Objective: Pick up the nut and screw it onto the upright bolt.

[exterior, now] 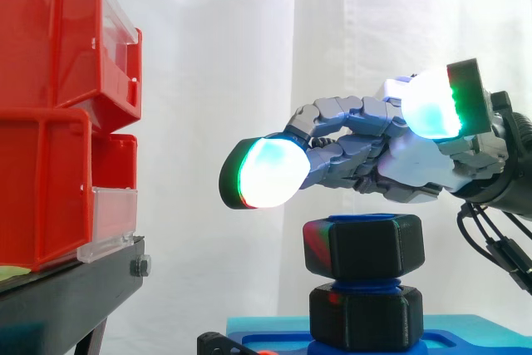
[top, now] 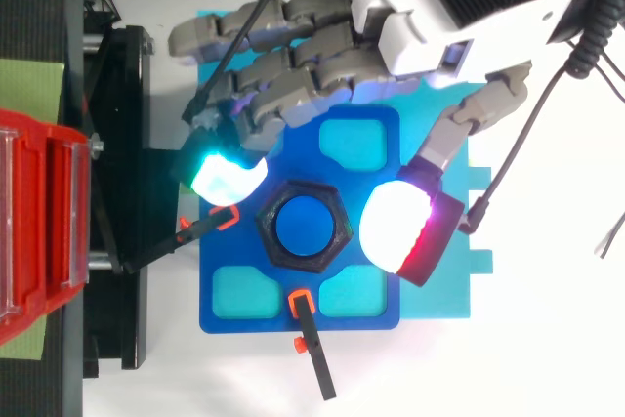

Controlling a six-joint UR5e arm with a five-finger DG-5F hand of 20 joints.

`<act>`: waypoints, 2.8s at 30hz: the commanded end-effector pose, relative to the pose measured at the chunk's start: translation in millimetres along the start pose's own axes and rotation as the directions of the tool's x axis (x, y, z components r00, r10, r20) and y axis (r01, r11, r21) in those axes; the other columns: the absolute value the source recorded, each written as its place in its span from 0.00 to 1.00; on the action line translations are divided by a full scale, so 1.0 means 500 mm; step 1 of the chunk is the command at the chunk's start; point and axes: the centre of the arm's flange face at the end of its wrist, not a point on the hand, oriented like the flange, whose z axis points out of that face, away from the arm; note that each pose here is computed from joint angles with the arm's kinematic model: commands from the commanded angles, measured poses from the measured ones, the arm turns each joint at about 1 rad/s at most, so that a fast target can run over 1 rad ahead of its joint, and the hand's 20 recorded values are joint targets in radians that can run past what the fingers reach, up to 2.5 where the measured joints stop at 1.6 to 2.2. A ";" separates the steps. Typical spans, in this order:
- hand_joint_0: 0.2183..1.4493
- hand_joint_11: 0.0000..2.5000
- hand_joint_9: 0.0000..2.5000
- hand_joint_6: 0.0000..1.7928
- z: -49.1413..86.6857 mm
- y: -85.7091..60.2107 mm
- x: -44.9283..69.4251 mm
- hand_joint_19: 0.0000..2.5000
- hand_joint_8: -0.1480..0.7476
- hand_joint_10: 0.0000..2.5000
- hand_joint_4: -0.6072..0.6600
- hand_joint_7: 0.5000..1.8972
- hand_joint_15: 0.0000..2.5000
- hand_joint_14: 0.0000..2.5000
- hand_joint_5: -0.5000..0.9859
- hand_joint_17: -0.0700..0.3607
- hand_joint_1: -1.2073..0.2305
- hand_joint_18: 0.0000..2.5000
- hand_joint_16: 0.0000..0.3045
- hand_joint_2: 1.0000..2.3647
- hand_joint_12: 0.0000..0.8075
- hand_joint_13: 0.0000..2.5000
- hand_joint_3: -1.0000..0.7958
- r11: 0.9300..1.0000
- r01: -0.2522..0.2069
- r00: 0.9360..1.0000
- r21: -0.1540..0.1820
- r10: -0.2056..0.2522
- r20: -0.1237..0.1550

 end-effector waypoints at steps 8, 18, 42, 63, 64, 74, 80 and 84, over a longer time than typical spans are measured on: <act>0.18 0.00 0.10 0.28 -0.006 0.005 0.031 0.00 0.42 0.00 0.62 0.17 0.00 0.00 0.21 0.39 0.73 0.00 0.14 0.00 0.41 0.01 0.28 1.000 -0.025 0.999 0.015 0.025 -0.025; 0.20 0.00 0.17 0.28 -0.011 0.000 0.029 0.00 0.45 0.00 0.68 0.33 0.00 0.00 0.24 0.37 0.71 0.00 0.13 0.00 0.40 0.06 0.28 1.000 -0.023 0.999 0.018 0.024 -0.022; 0.23 0.00 0.32 0.29 -0.036 -0.025 0.005 0.00 0.47 0.00 0.65 0.60 0.00 0.00 0.34 0.31 0.63 0.03 0.09 0.00 0.32 0.16 0.28 1.000 -0.015 1.000 0.027 0.016 -0.016; 0.20 0.00 0.25 0.28 -0.042 -0.039 -0.023 0.00 0.43 0.00 0.64 0.18 0.00 0.00 0.23 0.36 0.65 0.03 0.13 0.00 0.37 0.13 0.28 1.000 0.008 1.000 0.019 -0.008 0.015; 0.19 0.00 0.21 0.28 -0.042 -0.040 -0.021 0.00 0.41 0.00 0.62 0.13 0.00 0.00 0.21 0.38 0.66 0.00 0.14 0.00 0.38 0.08 0.28 1.000 0.009 1.000 0.017 -0.009 0.015; 0.18 0.00 0.09 0.28 -0.023 -0.019 -0.003 0.00 0.39 0.00 0.58 0.08 0.00 0.00 0.20 0.40 0.70 0.00 0.15 0.00 0.41 0.00 0.28 1.000 0.003 1.000 0.000 -0.003 -0.002; 0.18 0.00 0.08 0.28 -0.017 -0.007 0.020 0.00 0.39 0.00 0.59 0.09 0.00 0.00 0.20 0.40 0.70 0.00 0.15 0.00 0.41 0.00 0.28 1.000 -0.012 1.000 0.001 0.012 -0.023; 0.18 0.00 0.09 0.28 -0.028 -0.007 0.045 0.00 0.40 0.00 0.60 0.12 0.00 0.00 0.20 0.40 0.70 0.00 0.15 0.00 0.41 0.00 0.28 1.000 -0.025 0.999 0.013 0.025 -0.031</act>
